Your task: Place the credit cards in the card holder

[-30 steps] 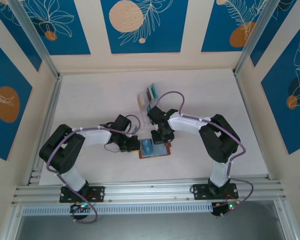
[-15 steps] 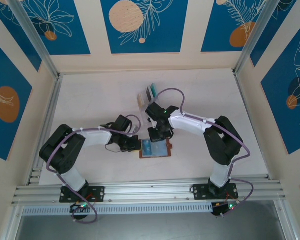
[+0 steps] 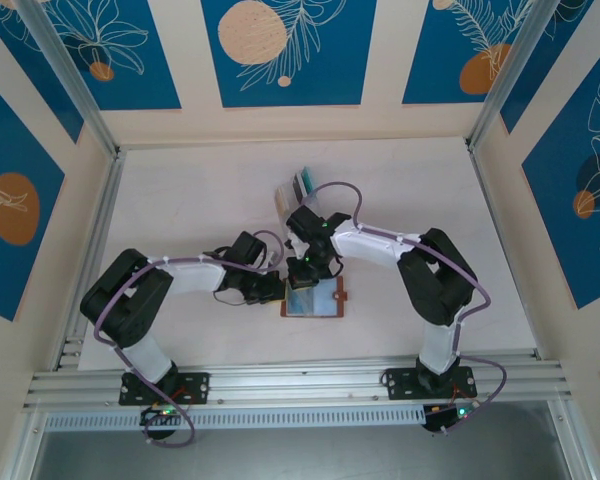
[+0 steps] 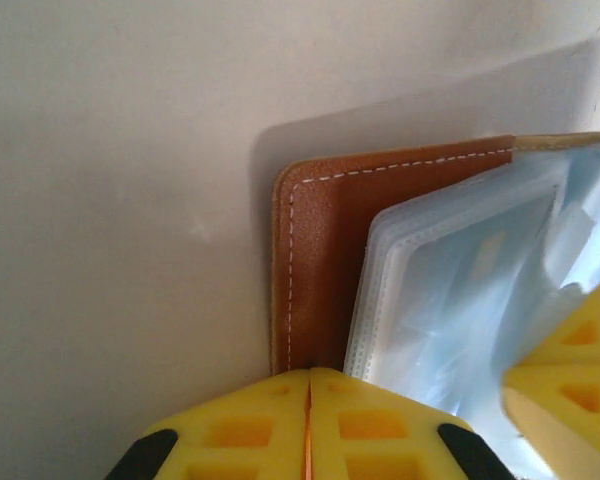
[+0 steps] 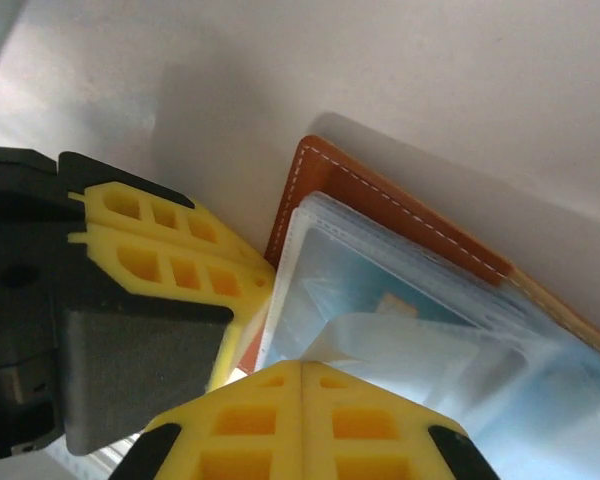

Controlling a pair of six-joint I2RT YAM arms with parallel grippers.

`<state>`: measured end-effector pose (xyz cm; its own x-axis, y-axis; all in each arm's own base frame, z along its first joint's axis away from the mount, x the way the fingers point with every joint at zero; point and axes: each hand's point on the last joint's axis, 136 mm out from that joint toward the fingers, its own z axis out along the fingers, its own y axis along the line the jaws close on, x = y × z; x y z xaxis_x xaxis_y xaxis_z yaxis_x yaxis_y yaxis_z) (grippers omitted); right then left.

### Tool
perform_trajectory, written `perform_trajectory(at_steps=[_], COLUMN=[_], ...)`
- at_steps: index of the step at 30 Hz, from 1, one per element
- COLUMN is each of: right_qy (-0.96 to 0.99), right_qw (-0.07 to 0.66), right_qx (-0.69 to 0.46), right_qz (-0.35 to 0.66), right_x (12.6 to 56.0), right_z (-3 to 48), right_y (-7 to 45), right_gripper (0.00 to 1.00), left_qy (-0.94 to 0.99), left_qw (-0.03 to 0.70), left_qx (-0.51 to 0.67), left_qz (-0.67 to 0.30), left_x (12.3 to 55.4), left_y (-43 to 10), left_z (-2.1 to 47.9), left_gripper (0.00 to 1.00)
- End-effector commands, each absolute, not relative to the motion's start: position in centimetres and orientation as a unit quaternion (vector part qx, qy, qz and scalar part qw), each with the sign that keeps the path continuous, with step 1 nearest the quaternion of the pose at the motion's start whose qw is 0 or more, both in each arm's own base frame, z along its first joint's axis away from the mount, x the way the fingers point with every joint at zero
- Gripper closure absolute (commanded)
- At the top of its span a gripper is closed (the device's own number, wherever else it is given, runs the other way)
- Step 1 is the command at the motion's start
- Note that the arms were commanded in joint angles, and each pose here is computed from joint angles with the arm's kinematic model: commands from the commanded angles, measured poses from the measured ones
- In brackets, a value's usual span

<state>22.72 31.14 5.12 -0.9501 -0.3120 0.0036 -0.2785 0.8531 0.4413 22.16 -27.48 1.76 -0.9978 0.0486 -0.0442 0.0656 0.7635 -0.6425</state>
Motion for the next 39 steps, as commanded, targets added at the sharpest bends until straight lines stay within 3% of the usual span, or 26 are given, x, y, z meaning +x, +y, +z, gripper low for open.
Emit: perform_trajectory(at_steps=[1, 5, 9, 21, 30, 34, 39], right_qy=[-0.946, -0.939, -0.934, -0.942, -0.942, -0.954, -0.96], right_qw=[0.08, 0.082, 0.079, 0.048, 0.049, 0.057, 0.077], right_qx=[0.143, 0.131, 0.127, 0.136, 0.123, 0.111, 0.111], right_qz=[-0.279, -0.307, -0.325, -0.303, -0.307, -0.274, -0.245], right_x=[21.2, 21.5, 22.0, 22.4, 22.1, 22.2, 21.8], right_z=[5.5, 6.0, 6.6, 8.6, 8.3, 6.5, 3.7], right_y=[32.7, 33.2, 33.6, 31.5, 30.2, 29.4, 29.5], right_gripper=[0.88, 0.76, 0.72, 0.68, 0.8, 0.91, 0.95], left_qy=[0.951, 0.949, 0.947, 0.923, 0.915, 0.915, 0.915], left_qw=[-0.006, -0.007, -0.006, 0.0, 0.001, -0.001, -0.004], left_qx=[0.007, 0.002, 0.001, -0.018, -0.023, -0.025, -0.025], left_qz=[-0.308, -0.316, -0.32, -0.384, -0.403, -0.404, -0.402], left_x=[20.9, 20.8, 20.8, 21.4, 22.0, 22.1, 22.1], left_y=[-26.3, -26.5, -26.6, -26.9, -26.9, -26.9, -27.0], left_z=[-0.9, -0.8, -0.5, 2.4, 3.1, 2.8, 2.5], left_gripper=[0.92, 0.92, 0.92, 0.88, 0.87, 0.87, 0.88])
